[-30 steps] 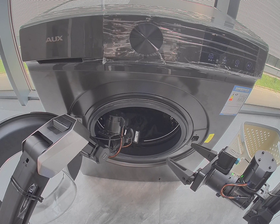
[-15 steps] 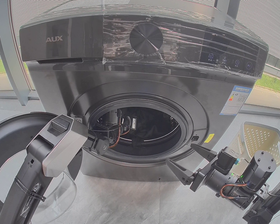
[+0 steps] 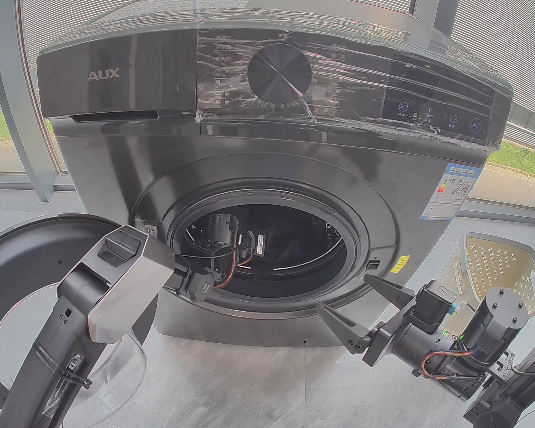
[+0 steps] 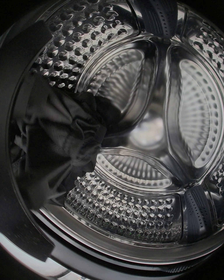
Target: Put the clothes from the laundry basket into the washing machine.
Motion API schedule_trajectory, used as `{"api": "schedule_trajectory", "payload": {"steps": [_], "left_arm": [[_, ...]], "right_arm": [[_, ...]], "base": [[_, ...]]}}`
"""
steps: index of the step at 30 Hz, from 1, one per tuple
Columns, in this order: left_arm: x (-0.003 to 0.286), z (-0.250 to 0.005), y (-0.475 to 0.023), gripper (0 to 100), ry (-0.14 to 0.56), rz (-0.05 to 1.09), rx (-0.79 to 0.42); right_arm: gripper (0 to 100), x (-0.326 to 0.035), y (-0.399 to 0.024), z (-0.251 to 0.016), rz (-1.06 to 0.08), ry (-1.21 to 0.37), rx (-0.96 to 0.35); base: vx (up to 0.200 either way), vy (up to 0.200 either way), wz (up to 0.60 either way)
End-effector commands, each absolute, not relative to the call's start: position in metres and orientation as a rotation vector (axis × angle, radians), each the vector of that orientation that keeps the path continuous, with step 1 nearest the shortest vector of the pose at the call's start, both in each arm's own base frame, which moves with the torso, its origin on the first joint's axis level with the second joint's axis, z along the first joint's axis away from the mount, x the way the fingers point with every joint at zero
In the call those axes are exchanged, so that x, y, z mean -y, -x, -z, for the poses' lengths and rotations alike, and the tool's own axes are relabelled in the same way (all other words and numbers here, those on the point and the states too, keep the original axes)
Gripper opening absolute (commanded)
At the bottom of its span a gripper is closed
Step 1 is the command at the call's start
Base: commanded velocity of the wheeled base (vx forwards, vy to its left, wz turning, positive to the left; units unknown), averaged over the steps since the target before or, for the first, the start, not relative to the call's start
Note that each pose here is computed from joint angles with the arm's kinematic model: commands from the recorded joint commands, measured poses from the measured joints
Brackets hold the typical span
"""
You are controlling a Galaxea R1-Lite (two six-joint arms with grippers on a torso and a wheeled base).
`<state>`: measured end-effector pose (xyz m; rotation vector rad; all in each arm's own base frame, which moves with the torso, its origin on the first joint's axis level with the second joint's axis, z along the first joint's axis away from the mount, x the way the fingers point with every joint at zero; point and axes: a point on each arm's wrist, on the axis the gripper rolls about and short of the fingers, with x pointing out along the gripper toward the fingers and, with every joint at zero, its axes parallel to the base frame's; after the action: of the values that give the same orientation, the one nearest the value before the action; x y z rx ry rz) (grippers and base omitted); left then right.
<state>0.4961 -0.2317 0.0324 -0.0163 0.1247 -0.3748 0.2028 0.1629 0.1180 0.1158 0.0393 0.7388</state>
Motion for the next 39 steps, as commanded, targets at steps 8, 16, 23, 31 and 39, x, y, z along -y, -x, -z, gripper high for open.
{"api": "schedule_trajectory", "payload": {"steps": [8,16,23,31,39], "left_arm": [[0.251,-0.025,-0.466,100,-0.014,0.5,-0.261],[0.251,-0.001,-0.469,100,-0.045,0.505,-0.301],[0.251,0.002,-0.481,0,-0.048,0.489,-0.271],[0.25,-0.01,-0.487,0,-0.034,0.482,-0.228],[0.235,-0.025,-0.508,0,-0.006,0.375,-0.131]], "right_arm": [[100,-0.162,-0.203,-0.12,-0.738,-0.118,-0.032],[100,-0.162,-0.203,-0.119,-0.736,-0.117,-0.035],[100,-0.161,-0.204,-0.119,-0.736,-0.117,-0.034],[100,-0.161,-0.204,-0.12,-0.736,-0.118,-0.031],[100,-0.162,-0.204,-0.121,-0.738,-0.121,-0.023]], "base": [[0.0,0.0,0.0],[0.0,0.0,0.0],[0.0,0.0,0.0],[0.0,0.0,0.0],[0.0,0.0,0.0]]}}
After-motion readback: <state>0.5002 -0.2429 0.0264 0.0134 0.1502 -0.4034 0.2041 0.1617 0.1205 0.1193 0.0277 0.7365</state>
